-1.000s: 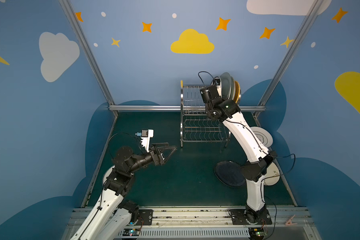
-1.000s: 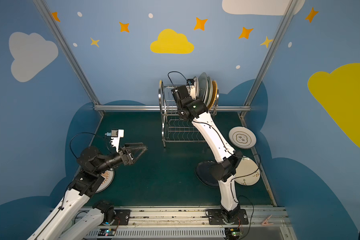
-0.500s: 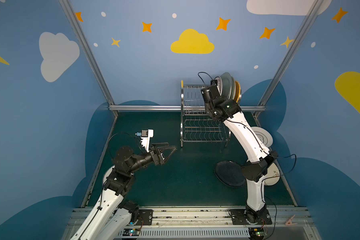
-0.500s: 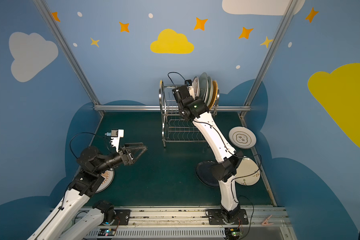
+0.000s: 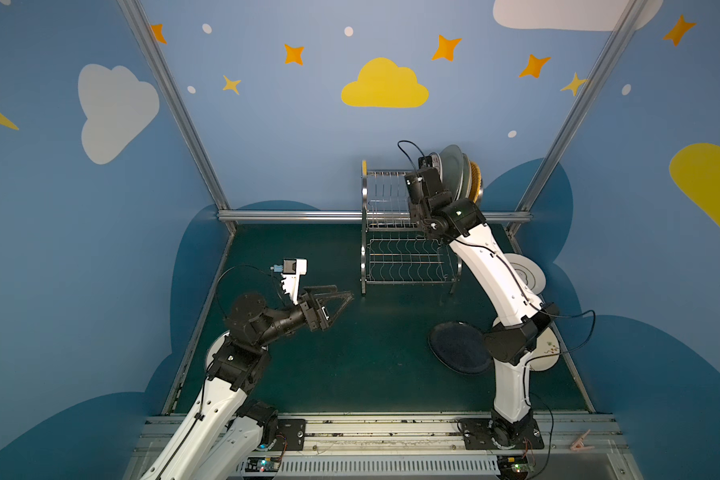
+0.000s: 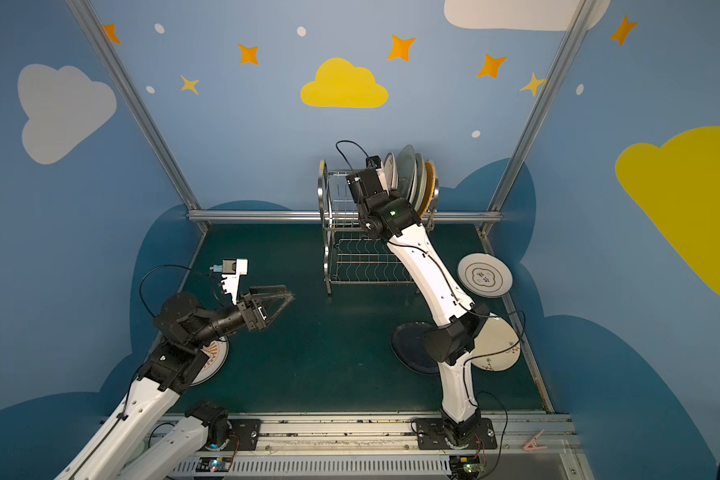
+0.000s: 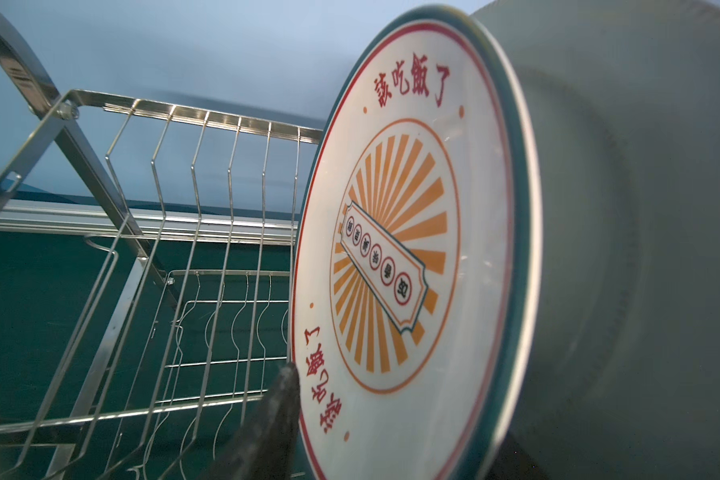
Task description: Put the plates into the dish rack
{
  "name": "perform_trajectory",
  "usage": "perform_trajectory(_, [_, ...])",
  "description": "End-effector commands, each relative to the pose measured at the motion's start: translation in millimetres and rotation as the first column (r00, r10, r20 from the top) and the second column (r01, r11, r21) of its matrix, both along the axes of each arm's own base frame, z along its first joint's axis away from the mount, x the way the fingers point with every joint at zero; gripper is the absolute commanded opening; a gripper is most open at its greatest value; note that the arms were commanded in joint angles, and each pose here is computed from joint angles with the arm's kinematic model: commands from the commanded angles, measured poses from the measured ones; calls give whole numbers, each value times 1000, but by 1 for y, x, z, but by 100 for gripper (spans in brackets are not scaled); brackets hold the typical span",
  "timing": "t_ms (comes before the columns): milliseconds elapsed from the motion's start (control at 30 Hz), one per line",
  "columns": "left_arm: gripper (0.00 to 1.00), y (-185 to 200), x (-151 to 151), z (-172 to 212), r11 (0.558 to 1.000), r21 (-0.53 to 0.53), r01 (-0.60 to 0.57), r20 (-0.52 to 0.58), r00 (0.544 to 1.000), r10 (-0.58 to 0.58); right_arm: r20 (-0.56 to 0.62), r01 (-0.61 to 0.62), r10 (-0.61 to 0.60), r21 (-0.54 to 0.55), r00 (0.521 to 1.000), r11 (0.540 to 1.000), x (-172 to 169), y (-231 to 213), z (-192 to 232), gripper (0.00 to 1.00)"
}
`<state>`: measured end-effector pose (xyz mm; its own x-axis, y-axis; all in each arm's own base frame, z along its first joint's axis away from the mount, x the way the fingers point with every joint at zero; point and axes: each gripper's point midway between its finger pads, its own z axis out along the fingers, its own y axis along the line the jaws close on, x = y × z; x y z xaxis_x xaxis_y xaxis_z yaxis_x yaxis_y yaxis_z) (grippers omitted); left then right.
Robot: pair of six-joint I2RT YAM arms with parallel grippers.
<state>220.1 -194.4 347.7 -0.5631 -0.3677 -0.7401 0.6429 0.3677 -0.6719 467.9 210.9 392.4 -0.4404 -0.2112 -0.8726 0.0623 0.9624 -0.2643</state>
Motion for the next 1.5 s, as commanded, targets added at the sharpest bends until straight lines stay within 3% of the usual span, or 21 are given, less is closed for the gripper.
perform_trajectory(0, [100,1,1,6,1000,-6,-6,31,999,6,34,-35,34,8,999,999,0,1,14,51])
perform_trajectory(267, [100,1,1,5,1000,-5,-5,29,1000,6,47,-36,35,8,998,999,-2,-1,20,58])
perform_trajectory(400, [100,1,2,5,1000,-3,-8,27,1000,9,62,-44,42,22,997,999,-11,-4,32,74])
perform_trajectory(533, [100,2,3,4,1000,2,-17,20,1000,17,82,-79,76,38,994,996,-23,-2,47,82])
perform_trajectory(933, [100,10,8,-18,986,96,-136,-58,988,142,134,-257,242,111,961,960,-84,8,84,87])
perform_trajectory(1033, [100,21,4,-37,971,151,-187,-140,968,208,149,-309,287,149,946,939,-108,7,83,89])
perform_trajectory(1100, [100,36,1,-58,947,194,-255,-233,926,297,159,-338,312,185,937,923,-124,4,75,90])
perform_trajectory(1200, [100,72,-4,-97,871,278,-405,-351,801,484,156,-340,309,241,938,909,-144,-6,49,90])
perform_trajectory(1267, [100,105,-12,-127,775,373,-510,-419,654,631,130,-341,317,271,940,900,-157,-10,23,90])
perform_trajectory(1333, [100,126,-20,-150,701,447,-556,-452,536,713,112,-359,341,297,933,885,-169,-10,4,90])
perform_trajectory(1467, [100,144,-28,-196,632,541,-556,-545,340,766,69,-407,407,321,911,855,-191,-5,-39,90])
